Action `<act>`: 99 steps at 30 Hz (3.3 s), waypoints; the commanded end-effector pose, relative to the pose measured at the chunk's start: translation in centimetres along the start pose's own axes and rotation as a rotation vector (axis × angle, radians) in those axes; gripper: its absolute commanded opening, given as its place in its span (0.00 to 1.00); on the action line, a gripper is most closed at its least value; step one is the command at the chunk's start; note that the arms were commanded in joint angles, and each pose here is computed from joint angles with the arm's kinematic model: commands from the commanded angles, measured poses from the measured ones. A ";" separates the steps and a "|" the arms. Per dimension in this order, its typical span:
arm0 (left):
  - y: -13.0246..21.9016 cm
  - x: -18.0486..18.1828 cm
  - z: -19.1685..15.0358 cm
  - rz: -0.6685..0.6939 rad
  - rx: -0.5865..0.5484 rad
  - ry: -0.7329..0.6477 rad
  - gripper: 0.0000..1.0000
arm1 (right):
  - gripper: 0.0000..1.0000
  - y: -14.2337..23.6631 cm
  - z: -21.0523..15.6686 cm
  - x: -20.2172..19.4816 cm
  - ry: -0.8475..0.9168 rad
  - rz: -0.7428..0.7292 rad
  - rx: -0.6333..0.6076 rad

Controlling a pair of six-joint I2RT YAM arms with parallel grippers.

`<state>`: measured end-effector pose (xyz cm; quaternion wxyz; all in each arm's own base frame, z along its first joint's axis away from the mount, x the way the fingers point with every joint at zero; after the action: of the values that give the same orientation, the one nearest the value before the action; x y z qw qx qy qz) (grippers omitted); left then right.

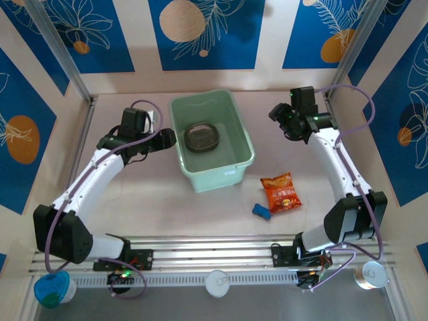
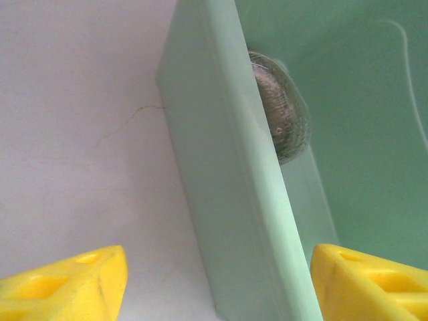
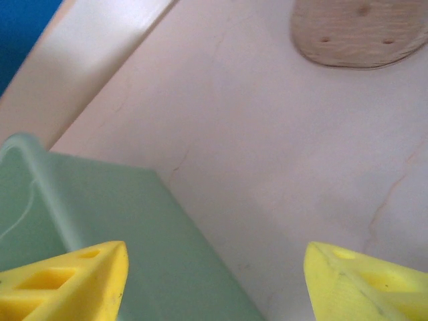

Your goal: Place the plates into the plastic bin on the countertop

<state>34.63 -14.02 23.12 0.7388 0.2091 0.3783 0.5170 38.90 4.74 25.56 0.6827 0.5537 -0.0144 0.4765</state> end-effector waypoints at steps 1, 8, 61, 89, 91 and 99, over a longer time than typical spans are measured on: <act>0.2 -0.4 2.0 0.027 -0.053 -0.021 0.73 | 0.70 -2.4 -0.3 -2.4 0.039 -0.037 0.114; -0.4 -0.4 3.2 0.046 -0.049 -0.056 0.73 | 0.69 -7.1 1.9 -6.1 0.030 -0.096 0.226; -2.9 -0.2 3.3 0.071 0.006 -0.070 0.73 | 0.25 -21.9 11.5 -16.8 -0.073 -0.452 0.101; -1.8 -0.5 2.6 0.033 -0.031 -0.064 0.73 | 0.42 -16.5 3.2 -14.9 -0.170 -0.394 0.166; -1.8 -0.4 2.5 0.037 -0.032 -0.058 0.73 | 0.42 -16.5 3.8 -14.9 -0.171 -0.370 0.167; -1.9 -0.5 2.6 0.035 -0.047 -0.042 0.73 | 0.40 -17.5 4.1 -12.5 -0.112 -0.208 0.216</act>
<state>38.01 -14.57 22.69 0.7343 0.2247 0.3520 0.5352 44.78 -6.66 5.58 0.6904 0.6470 0.0652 0.3171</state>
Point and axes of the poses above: each hand's point on the last joint's axis, 136 mm out from that joint toward the fingers, its own y axis back along the fingers, its own x axis along the line the jaws close on, z = x × y, the point moved 2 cm from there along y, back along the fingers, and after that the axes turned 8 degrees about -y, right-handed, at the moved point
